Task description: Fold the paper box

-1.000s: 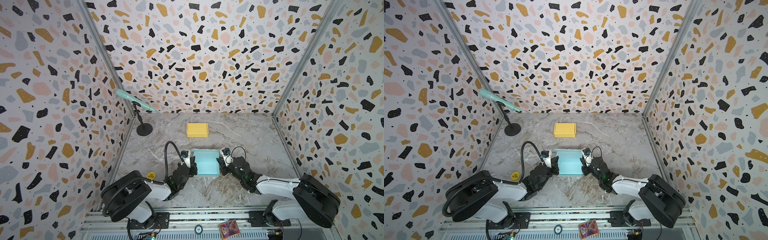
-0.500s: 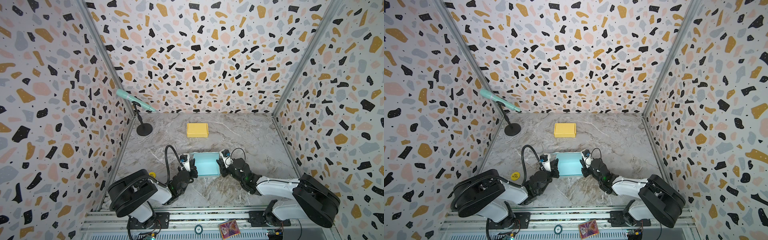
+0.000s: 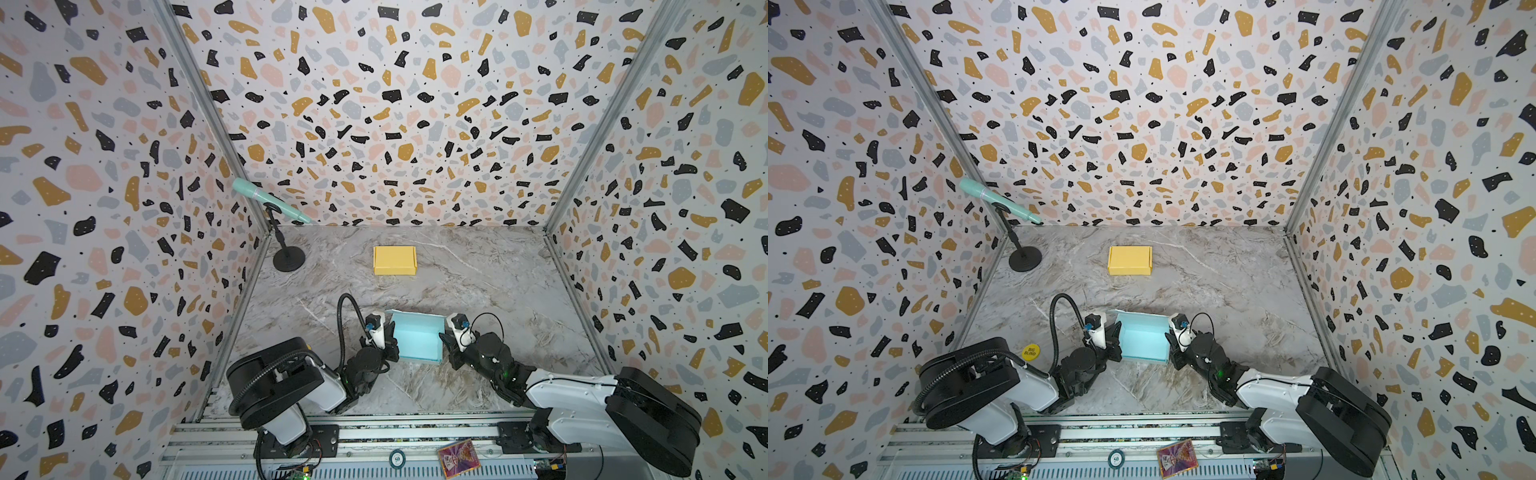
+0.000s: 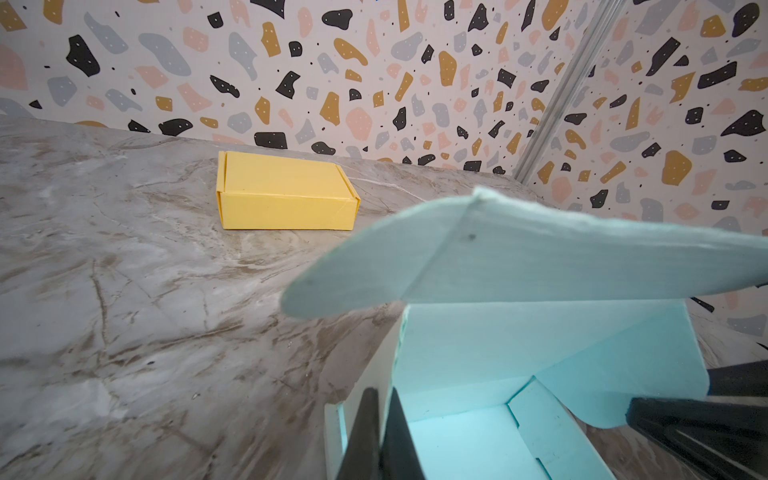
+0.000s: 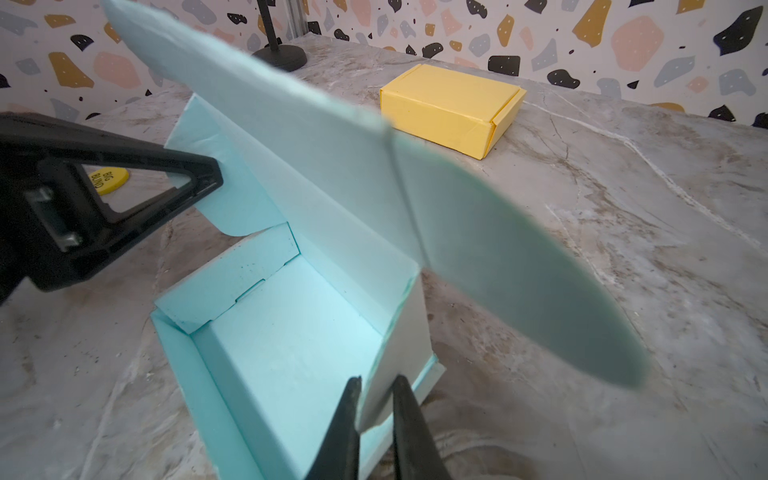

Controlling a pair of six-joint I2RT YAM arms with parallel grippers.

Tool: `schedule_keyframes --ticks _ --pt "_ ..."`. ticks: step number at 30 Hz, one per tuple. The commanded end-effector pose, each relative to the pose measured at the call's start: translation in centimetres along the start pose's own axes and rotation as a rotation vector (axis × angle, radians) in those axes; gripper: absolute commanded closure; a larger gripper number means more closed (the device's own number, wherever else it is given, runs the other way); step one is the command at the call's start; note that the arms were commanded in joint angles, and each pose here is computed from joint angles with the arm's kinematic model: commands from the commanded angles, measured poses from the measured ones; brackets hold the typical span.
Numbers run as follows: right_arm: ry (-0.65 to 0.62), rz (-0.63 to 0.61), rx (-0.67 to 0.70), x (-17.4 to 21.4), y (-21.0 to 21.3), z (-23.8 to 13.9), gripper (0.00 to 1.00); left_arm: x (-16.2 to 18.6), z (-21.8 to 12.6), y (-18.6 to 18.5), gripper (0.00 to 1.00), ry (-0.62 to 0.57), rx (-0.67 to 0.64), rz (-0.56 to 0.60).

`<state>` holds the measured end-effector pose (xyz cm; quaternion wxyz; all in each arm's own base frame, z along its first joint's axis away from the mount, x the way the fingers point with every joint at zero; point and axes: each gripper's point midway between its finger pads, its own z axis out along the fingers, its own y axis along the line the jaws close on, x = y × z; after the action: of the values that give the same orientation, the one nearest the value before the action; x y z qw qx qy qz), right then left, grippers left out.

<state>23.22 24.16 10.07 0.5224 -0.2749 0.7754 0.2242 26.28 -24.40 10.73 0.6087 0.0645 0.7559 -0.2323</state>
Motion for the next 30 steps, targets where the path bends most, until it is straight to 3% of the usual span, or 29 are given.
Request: schedule_keyframes --ticks 1,30 --pt "-0.024 0.018 -0.049 -0.4 1.0 -0.5 0.83 3.0 -0.6 -0.6 1.0 0.096 0.043 0.069" --pt "-0.021 0.024 -0.037 1.0 0.6 -1.0 0.8 2.6 -0.8 -2.6 1.0 0.083 0.092 0.021"
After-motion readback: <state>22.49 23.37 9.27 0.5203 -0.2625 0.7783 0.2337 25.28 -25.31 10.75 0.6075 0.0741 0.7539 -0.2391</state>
